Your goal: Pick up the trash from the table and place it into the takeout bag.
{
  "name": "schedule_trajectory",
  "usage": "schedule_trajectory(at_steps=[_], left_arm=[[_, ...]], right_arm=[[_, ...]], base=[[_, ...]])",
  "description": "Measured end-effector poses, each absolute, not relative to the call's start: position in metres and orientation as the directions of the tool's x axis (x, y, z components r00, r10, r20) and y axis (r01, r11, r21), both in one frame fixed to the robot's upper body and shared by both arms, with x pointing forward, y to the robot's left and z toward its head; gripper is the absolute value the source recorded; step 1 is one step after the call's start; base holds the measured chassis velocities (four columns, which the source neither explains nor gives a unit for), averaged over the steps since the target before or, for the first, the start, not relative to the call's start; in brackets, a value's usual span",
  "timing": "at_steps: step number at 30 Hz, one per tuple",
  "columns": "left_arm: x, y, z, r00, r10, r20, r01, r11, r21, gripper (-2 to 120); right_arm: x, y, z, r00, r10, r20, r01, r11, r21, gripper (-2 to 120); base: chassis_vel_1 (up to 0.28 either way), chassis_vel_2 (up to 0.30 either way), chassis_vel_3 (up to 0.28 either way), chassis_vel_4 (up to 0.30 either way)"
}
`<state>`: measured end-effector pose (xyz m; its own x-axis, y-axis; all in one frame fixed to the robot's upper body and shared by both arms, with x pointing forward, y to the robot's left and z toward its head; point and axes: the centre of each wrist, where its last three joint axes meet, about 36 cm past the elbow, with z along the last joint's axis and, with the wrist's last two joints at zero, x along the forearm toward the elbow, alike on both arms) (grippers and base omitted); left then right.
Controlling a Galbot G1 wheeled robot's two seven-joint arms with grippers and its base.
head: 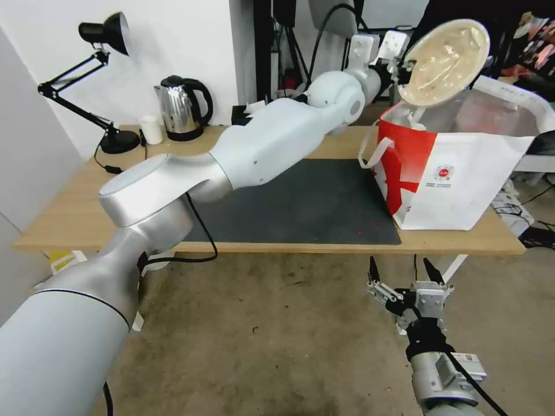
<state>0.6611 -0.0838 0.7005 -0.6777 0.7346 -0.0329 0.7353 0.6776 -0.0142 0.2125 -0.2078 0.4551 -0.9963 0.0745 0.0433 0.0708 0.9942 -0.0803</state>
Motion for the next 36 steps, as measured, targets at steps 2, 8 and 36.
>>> schedule_trajectory(at_steps=[2,8,36], left_arm=[[0.662,-0.084,0.698,-0.679,0.733,-0.03,0.734,0.679,0.005,1],[0.661,-0.085,0.694,-0.677,0.735,-0.031,0.735,0.678,0.025,1],[0.669,-0.083,0.639,-0.586,0.81,0.02,0.807,0.58,0.11,1]], right_arm=[[0.212,-0.208,0.455,-0.996,0.074,0.043,0.071,0.994,-0.08,100],[0.212,-0.208,0.455,-0.996,0.074,0.043,0.071,0.994,-0.08,100],[0.212,-0.208,0.455,-0.996,0.074,0.043,0.071,0.994,-0.08,100]], base=[[0.0,0.0,0.0,0.0],[0.0,0.0,0.0,0.0],[0.0,0.0,0.0,0.0]])
